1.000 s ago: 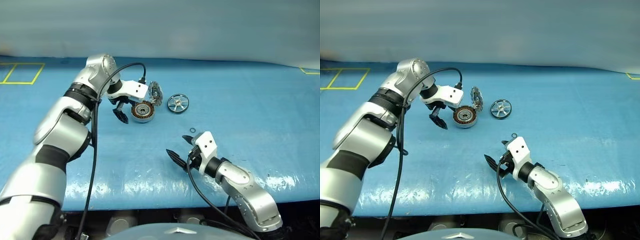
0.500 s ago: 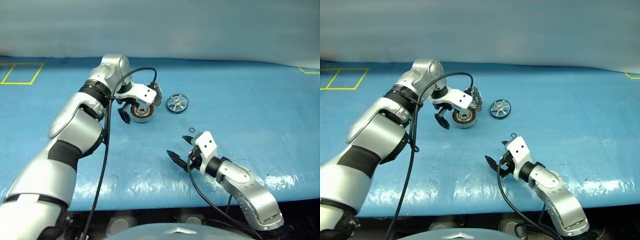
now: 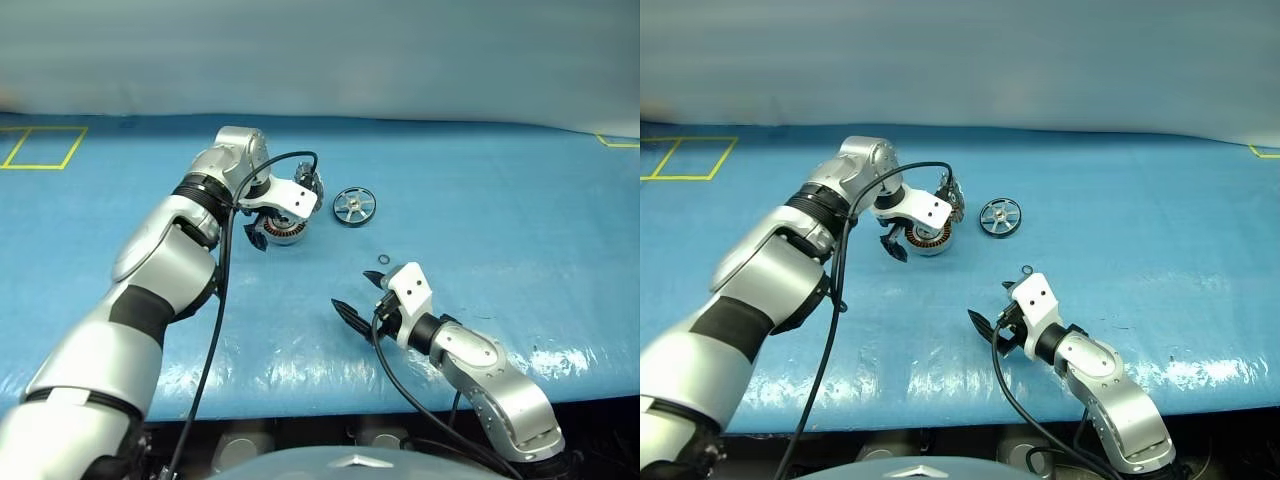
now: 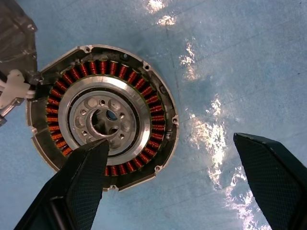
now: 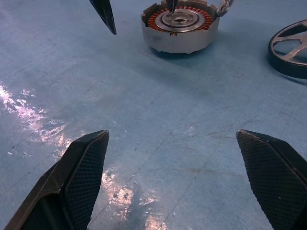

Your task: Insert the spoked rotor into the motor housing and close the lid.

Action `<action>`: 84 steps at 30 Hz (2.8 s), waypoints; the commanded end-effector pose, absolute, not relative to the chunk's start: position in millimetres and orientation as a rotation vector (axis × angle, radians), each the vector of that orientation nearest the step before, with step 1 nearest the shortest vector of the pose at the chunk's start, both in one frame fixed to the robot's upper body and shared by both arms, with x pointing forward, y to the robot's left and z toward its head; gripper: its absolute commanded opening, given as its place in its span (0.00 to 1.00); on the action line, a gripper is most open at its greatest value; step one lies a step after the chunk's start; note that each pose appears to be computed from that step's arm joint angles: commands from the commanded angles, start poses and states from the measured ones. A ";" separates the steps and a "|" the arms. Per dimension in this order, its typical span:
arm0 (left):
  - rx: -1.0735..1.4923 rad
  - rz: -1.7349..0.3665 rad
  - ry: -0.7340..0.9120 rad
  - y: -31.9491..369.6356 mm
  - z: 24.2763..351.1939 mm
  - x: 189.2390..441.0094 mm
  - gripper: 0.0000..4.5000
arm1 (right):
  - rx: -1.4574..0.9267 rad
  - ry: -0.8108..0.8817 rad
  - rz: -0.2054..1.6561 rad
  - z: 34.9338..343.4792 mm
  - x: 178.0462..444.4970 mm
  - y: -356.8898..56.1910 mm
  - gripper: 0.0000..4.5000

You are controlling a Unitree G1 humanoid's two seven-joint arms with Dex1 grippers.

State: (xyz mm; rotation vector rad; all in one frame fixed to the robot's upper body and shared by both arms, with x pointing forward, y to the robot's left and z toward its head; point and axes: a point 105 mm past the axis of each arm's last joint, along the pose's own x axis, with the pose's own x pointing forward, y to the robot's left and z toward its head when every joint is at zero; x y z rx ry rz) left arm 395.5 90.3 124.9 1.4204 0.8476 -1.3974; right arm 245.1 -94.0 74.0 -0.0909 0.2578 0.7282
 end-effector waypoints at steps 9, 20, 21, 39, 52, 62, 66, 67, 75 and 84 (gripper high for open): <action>1.447 -1.374 0.821 83.5 120.3 398.8 1.00 | -0.083 0.205 0.720 86.0 244.6 -91.5 1.00; 1.465 -1.303 0.767 77.9 105.4 405.5 1.00 | -0.075 0.202 0.704 84.3 244.4 -91.3 1.00; 1.479 -1.292 0.754 77.6 103.7 406.8 1.00 | -0.075 0.201 0.704 84.3 244.7 -91.2 1.00; 1.430 -1.451 0.820 83.8 96.2 388.3 0.47 | -0.066 0.195 0.692 82.5 249.8 -90.1 1.00; 1.373 -1.536 0.753 92.5 84.4 344.8 0.47 | -0.055 0.205 0.741 80.0 254.6 -82.5 1.00; 1.189 -1.423 0.676 76.1 67.6 309.0 0.47 | -0.042 0.211 0.757 77.3 254.3 -78.4 1.00; 1.162 -1.404 0.676 73.3 62.7 294.4 0.47 | -0.034 0.214 0.760 75.7 253.2 -76.7 1.00; 1.157 -1.402 0.676 72.7 62.2 291.3 0.47 | -0.033 0.216 0.761 75.0 252.9 -76.4 1.00; 1.129 -1.393 0.663 68.1 65.0 275.0 0.47 | -0.025 0.222 0.763 72.3 251.6 -77.0 1.00; 1.120 -1.412 0.654 67.7 67.7 256.3 0.47 | -0.021 0.228 0.759 70.4 252.1 -79.1 1.00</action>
